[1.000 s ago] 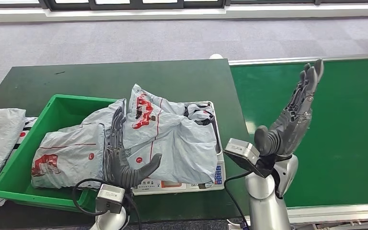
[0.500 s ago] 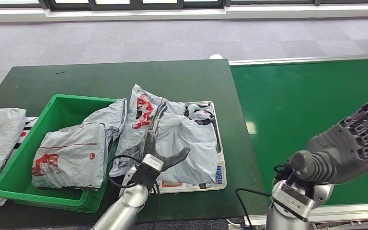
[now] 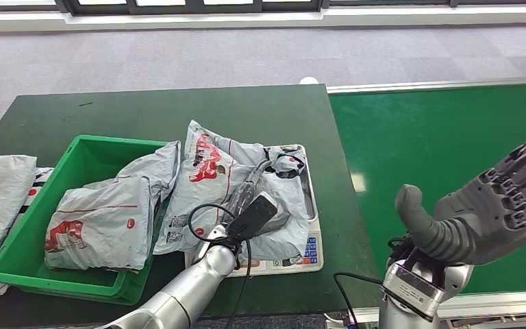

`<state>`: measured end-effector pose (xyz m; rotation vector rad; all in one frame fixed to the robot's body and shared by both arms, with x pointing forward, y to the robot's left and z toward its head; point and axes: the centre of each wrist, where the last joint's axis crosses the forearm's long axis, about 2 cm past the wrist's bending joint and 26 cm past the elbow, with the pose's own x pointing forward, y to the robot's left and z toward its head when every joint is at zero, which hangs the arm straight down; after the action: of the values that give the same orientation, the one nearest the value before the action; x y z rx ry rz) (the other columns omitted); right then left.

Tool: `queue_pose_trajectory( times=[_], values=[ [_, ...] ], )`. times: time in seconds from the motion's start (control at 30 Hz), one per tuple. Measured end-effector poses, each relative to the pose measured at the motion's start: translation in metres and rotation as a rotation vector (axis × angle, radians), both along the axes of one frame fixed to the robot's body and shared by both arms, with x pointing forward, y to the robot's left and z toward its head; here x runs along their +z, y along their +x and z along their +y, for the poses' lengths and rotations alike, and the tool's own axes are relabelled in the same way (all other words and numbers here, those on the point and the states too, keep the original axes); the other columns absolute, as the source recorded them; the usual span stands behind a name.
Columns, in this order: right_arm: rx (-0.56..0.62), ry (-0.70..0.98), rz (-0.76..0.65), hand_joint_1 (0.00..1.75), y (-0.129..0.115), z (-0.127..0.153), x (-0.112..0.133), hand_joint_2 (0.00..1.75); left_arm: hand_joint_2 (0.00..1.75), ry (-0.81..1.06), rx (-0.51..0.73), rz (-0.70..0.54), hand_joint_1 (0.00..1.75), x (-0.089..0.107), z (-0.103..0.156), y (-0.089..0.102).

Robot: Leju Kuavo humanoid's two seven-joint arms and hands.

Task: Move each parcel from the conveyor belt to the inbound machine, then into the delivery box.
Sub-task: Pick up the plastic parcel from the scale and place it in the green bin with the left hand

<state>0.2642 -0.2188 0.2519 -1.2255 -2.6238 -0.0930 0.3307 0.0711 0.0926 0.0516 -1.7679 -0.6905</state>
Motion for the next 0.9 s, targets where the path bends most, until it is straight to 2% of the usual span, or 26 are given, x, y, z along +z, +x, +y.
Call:
queue_pose_trajectory(
  times=[0.13,0.4,0.43,0.53,0.57,0.9],
  values=[
    [-0.003,-0.002,0.018,0.00,-0.0004,0.0016,-0.0006,1.75,1.75,0.150,0.067,0.011,0.00,-0.0034,0.0038,0.0015],
    [0.007,-0.009,0.029,0.00,-0.0003,0.0051,-0.0026,1.75,1.75,0.280,0.106,-0.017,0.03,-0.0019,0.0049,0.0042],
    [0.008,-0.010,0.031,0.00,-0.0003,0.0053,-0.0032,1.75,1.75,0.295,0.108,-0.023,0.18,-0.0014,0.0048,0.0045],
    [0.011,-0.011,0.037,0.00,0.0000,0.0059,-0.0046,1.75,1.75,0.315,0.107,-0.034,1.46,-0.0012,0.0046,0.0046],
    [0.012,-0.011,0.038,0.00,0.0001,0.0062,-0.0049,1.75,1.75,0.319,0.106,-0.035,1.75,-0.0015,0.0046,0.0043],
    [0.016,-0.012,0.051,0.00,0.0011,0.0073,-0.0077,1.75,1.75,0.369,0.075,-0.061,1.75,-0.0036,0.0043,0.0023]
  ],
)
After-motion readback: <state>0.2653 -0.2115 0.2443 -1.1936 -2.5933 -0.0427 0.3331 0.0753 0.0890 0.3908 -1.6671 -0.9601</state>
